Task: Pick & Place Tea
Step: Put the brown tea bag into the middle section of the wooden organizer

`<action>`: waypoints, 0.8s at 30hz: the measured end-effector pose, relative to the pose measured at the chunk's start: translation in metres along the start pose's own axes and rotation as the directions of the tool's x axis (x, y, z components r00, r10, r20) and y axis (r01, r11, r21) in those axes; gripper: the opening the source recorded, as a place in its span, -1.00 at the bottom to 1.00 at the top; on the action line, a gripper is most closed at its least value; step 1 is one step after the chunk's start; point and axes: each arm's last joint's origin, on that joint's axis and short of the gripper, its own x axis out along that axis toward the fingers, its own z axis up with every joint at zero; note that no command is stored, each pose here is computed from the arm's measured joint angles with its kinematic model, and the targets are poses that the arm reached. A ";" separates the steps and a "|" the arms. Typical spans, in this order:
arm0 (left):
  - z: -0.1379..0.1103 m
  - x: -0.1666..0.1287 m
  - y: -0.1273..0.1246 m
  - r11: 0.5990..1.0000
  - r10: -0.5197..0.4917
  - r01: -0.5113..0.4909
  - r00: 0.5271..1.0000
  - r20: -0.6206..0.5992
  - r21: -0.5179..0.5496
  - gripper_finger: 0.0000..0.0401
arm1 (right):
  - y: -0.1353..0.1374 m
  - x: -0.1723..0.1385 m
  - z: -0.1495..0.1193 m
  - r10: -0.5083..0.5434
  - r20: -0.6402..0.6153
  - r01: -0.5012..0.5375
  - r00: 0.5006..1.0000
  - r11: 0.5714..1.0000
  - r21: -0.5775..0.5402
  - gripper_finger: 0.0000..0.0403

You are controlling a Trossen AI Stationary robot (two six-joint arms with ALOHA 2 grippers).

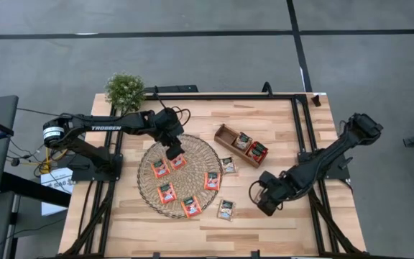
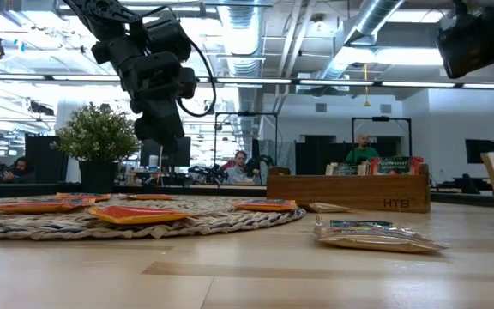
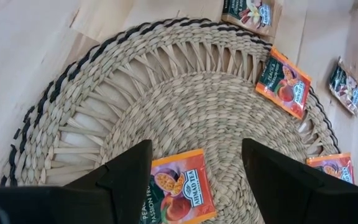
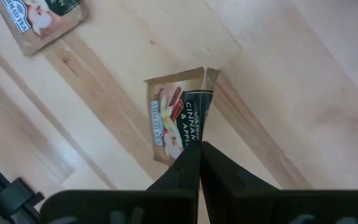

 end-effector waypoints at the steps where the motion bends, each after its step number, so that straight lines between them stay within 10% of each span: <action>1: 0.000 0.000 0.000 1.000 -0.001 0.001 1.000 0.004 0.001 0.20 | -0.001 -0.002 0.000 0.005 0.001 -0.005 1.000 1.000 0.000 -1.00; 16: 0.002 0.000 0.000 1.000 -0.003 0.003 1.000 0.017 0.006 0.20 | -0.015 -0.045 0.022 0.109 0.186 -0.113 0.976 0.994 0.010 -1.00; 24: 0.002 0.000 0.000 1.000 -0.004 0.003 1.000 0.018 0.006 0.20 | -0.029 -0.081 0.076 -0.113 0.374 0.137 0.921 0.990 -0.038 -1.00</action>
